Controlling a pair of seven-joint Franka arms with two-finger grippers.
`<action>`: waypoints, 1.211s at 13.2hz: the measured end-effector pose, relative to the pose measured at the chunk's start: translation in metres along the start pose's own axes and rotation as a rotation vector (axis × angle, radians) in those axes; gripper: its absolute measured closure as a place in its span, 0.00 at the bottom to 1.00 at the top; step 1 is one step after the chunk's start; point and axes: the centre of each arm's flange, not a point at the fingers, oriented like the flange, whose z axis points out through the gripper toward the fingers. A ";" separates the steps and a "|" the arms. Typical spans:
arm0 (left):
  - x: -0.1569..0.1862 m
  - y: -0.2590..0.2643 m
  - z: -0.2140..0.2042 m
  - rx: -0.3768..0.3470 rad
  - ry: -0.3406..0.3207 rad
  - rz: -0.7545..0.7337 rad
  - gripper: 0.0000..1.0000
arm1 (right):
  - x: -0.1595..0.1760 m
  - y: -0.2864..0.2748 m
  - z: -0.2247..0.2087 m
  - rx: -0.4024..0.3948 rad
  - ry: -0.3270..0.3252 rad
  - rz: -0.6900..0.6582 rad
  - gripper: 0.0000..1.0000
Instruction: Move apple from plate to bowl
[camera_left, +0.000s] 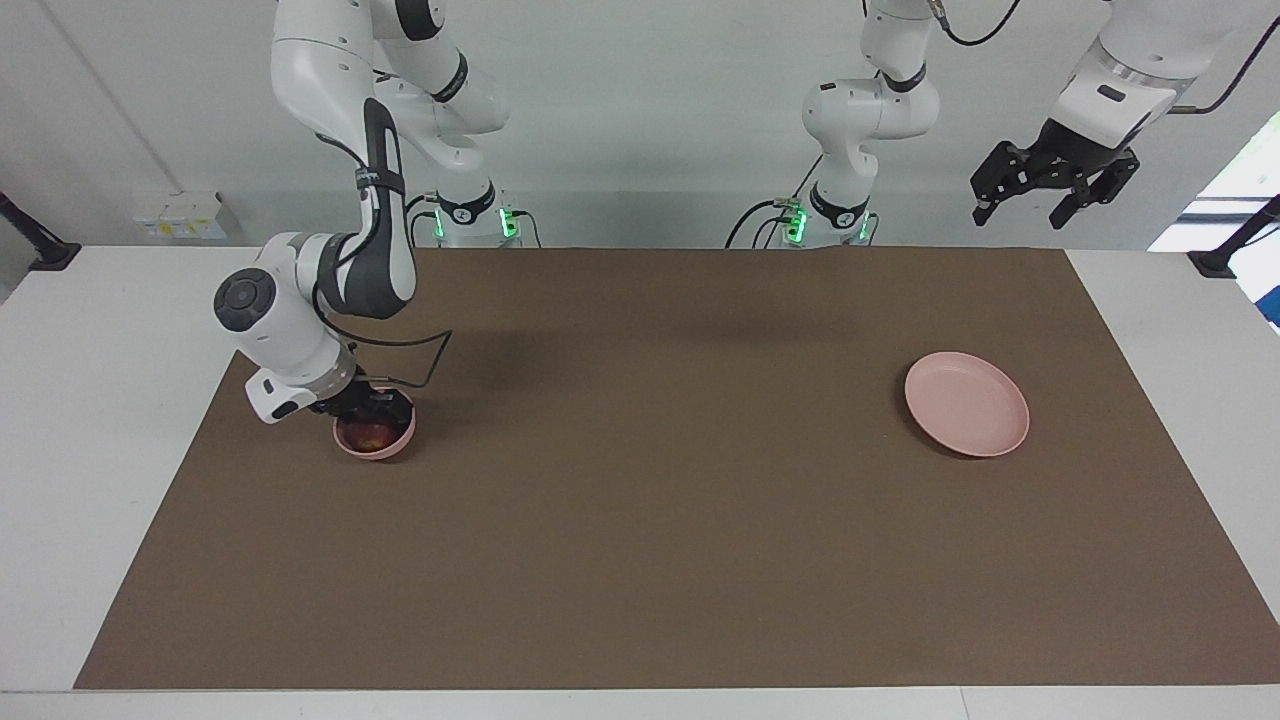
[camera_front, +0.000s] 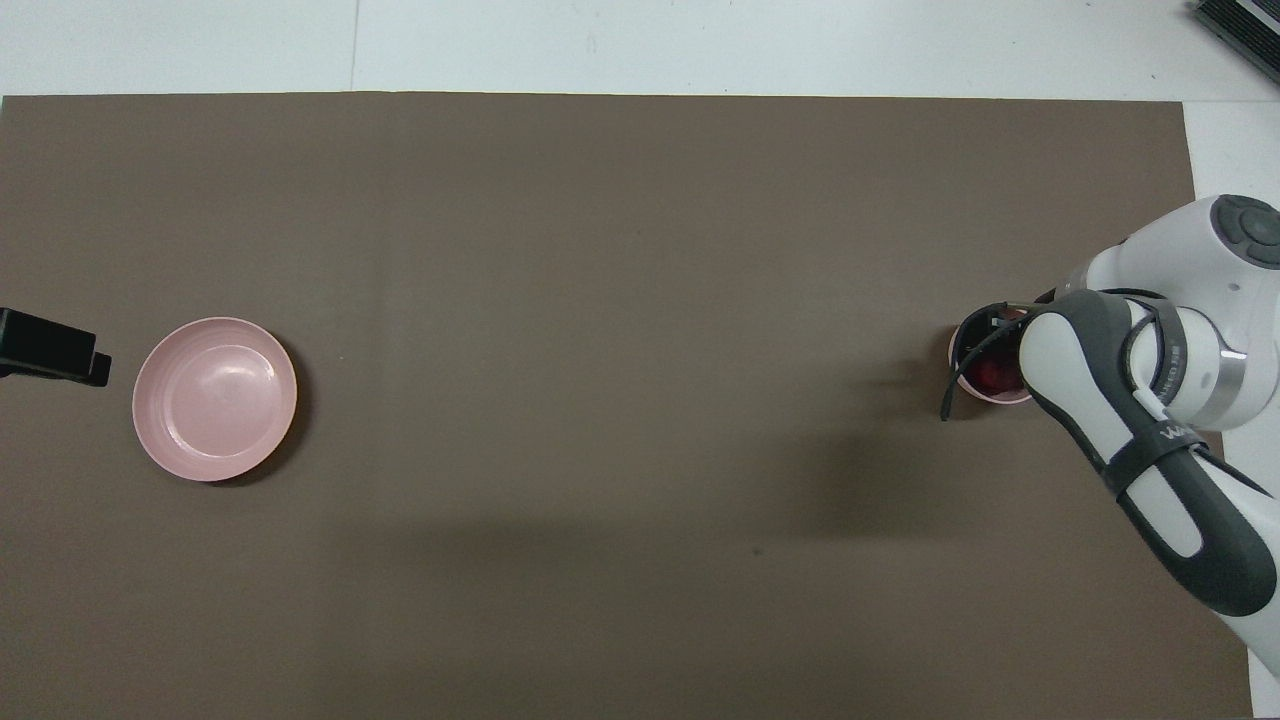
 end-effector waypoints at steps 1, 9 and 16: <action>0.000 0.000 0.000 0.000 0.000 0.000 0.00 | 0.000 0.000 0.000 0.000 0.001 0.000 0.00; 0.000 0.000 0.000 0.000 0.000 0.000 0.00 | -0.010 -0.009 -0.085 -0.029 0.063 -0.041 0.00; 0.000 0.000 0.000 0.000 0.000 0.000 0.00 | -0.058 -0.011 -0.223 -0.031 0.083 -0.052 0.00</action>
